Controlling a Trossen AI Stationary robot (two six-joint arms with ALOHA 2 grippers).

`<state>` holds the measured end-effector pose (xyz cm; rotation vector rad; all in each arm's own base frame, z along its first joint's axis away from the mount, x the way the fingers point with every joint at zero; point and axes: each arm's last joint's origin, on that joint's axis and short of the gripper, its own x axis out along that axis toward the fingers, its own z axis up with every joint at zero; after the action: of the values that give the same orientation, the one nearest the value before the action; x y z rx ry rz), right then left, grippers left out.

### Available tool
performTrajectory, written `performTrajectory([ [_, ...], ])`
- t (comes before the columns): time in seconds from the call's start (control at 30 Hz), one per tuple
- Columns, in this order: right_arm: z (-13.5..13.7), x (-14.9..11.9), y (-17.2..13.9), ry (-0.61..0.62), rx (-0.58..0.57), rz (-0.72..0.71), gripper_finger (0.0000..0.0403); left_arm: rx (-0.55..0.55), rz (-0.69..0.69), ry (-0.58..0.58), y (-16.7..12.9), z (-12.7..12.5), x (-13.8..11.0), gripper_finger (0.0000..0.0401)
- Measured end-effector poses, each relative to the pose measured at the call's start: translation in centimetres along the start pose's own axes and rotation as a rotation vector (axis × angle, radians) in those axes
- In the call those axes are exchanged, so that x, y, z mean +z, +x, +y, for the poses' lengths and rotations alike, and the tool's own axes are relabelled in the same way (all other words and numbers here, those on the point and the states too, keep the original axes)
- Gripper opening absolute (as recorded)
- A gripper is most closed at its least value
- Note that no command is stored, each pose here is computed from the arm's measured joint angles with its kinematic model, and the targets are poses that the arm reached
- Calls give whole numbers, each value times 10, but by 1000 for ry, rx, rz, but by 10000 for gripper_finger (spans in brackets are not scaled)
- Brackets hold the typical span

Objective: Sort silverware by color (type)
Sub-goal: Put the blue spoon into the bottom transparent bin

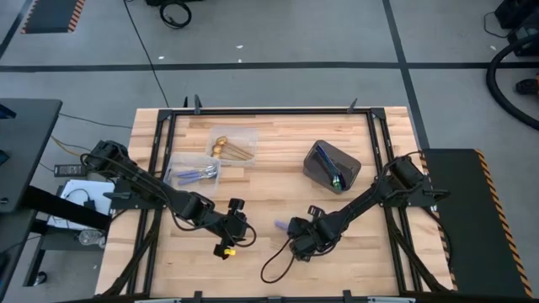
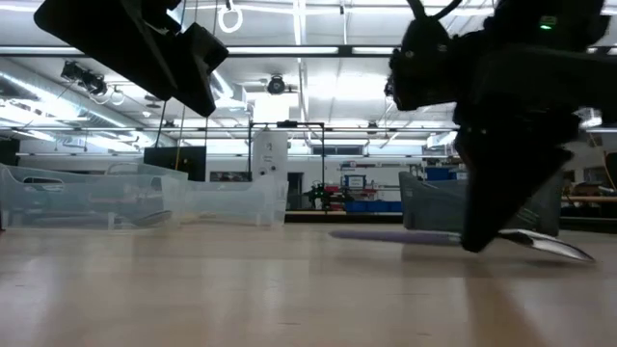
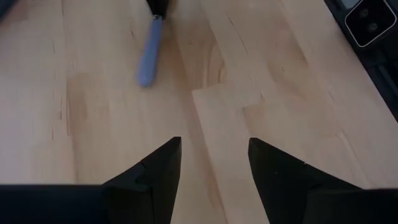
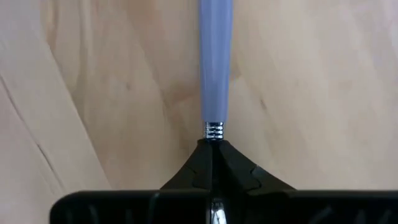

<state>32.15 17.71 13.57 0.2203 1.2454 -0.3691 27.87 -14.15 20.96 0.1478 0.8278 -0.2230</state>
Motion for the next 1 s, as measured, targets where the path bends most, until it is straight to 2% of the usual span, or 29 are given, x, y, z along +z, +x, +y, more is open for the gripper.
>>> performTrajectory([
  [0.2,-2,3,-4,-4,-2,-9,13,1,-1,8,0,0,0,194],
  [0.3,-1,3,-4,-2,4,-15,13,34,-8,61,3,-1,0,194],
  [0.5,0,8,-4,6,37,-38,13,309,25,300,21,-14,-10,194],
  [0.63,-1,18,-3,5,92,-54,14,416,22,386,30,-21,-13,194],
  [0.8,-7,32,-2,-14,131,-80,14,461,36,389,33,-21,-15,198],
  [1.0,-16,46,-16,-28,190,-115,14,501,77,413,32,-20,-19,225],
])
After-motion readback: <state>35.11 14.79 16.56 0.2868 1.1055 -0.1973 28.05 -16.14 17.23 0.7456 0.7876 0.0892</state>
